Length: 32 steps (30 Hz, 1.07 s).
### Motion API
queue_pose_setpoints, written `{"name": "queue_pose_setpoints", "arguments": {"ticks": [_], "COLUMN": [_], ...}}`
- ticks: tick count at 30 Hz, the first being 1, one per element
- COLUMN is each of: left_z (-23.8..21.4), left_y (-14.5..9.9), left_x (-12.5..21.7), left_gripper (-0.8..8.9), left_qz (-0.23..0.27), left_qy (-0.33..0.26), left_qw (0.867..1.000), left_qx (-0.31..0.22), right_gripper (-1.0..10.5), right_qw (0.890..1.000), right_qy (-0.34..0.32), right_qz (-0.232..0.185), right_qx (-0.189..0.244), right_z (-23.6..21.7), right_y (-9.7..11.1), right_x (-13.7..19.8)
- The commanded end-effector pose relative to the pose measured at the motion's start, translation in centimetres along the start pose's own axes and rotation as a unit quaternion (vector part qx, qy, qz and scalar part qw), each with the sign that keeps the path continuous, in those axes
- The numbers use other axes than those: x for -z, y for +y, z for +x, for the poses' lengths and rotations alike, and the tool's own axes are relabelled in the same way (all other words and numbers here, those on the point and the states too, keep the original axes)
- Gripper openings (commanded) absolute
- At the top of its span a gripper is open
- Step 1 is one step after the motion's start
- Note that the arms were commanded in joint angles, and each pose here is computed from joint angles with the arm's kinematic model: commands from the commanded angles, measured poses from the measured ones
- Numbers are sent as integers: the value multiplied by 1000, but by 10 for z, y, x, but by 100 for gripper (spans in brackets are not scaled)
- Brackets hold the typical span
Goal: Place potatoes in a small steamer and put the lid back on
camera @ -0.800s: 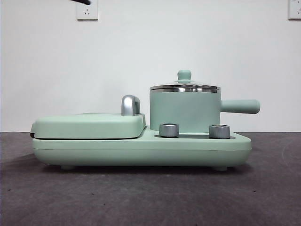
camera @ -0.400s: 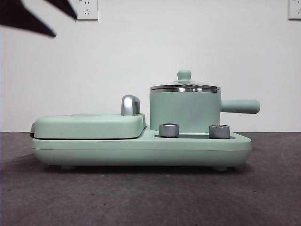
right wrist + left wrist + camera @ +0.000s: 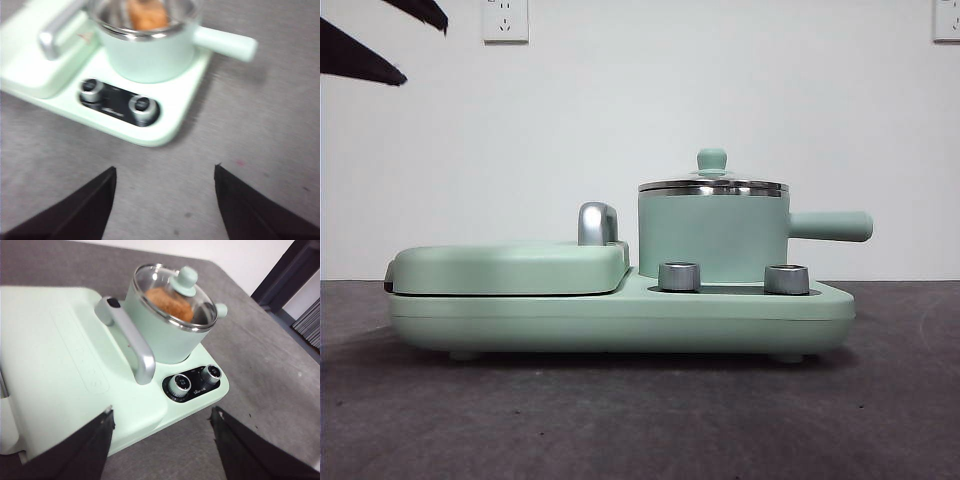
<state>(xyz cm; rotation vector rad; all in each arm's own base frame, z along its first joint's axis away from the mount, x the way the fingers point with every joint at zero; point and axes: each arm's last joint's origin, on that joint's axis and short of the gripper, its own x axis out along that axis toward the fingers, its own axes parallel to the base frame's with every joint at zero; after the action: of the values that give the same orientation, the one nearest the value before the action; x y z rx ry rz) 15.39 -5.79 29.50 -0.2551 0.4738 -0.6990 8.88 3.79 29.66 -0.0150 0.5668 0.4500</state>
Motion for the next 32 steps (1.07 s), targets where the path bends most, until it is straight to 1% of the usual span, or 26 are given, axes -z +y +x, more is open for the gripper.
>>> {"name": "queue_pose_setpoints", "arguments": {"ticks": [1,3,6,7,8,9,10,13,25,26,27,28,30,32], "left_z": [-2,-3,-3,-3,-3,-4,-4,-5,-5,-6,-8,-10,-13,-19], "left_y": [-2,-3,-3,-4,-4,-5,-5,-5,-5,-5,-6,-4,0,9], "left_x": [-2,-2,-2,-2,-2,-3,-3,0,1,1,2,3,10,27], "left_gripper": [307,309,303,218,-21,33,3,6,6,6,6,6,6,6], "left_qz": [-4,-18,-19,-22,-22,-20,-17,-23,-24,-15,19,54,76,84], "left_qy": [-2,-3,-4,-4,-2,-4,-5,7,9,12,8,1,-29,-71], "left_qw": [1000,1000,1000,1000,1000,999,999,999,999,1000,1000,999,996,990], "left_qx": [5,6,6,11,21,26,26,23,22,23,20,2,-30,-84], "right_gripper": [309,309,307,241,13,19,14,13,13,13,13,12,13,12], "right_qw": [1000,1000,1000,1000,1000,1000,999,999,999,999,999,999,999,999], "right_qy": [-9,-12,-12,-16,-16,-17,-23,-22,-26,-26,-26,-26,-26,-26], "right_qz": [-1,-2,-1,0,0,-4,-5,-1,-2,-2,-2,-2,-2,-2], "right_qx": [-23,-24,-24,-25,-25,-25,-24,-35,-30,-30,-30,-30,-30,-30], "right_z": [0,0,-1,-2,-2,-2,-2,-2,-2,-2,-2,-2,-2,-2], "right_y": [2,2,2,2,2,2,2,3,3,3,3,3,3,3], "right_x": [-3,-3,-3,-3,-3,-3,-5,-4,-5,-5,-5,-5,-5,-5]}}
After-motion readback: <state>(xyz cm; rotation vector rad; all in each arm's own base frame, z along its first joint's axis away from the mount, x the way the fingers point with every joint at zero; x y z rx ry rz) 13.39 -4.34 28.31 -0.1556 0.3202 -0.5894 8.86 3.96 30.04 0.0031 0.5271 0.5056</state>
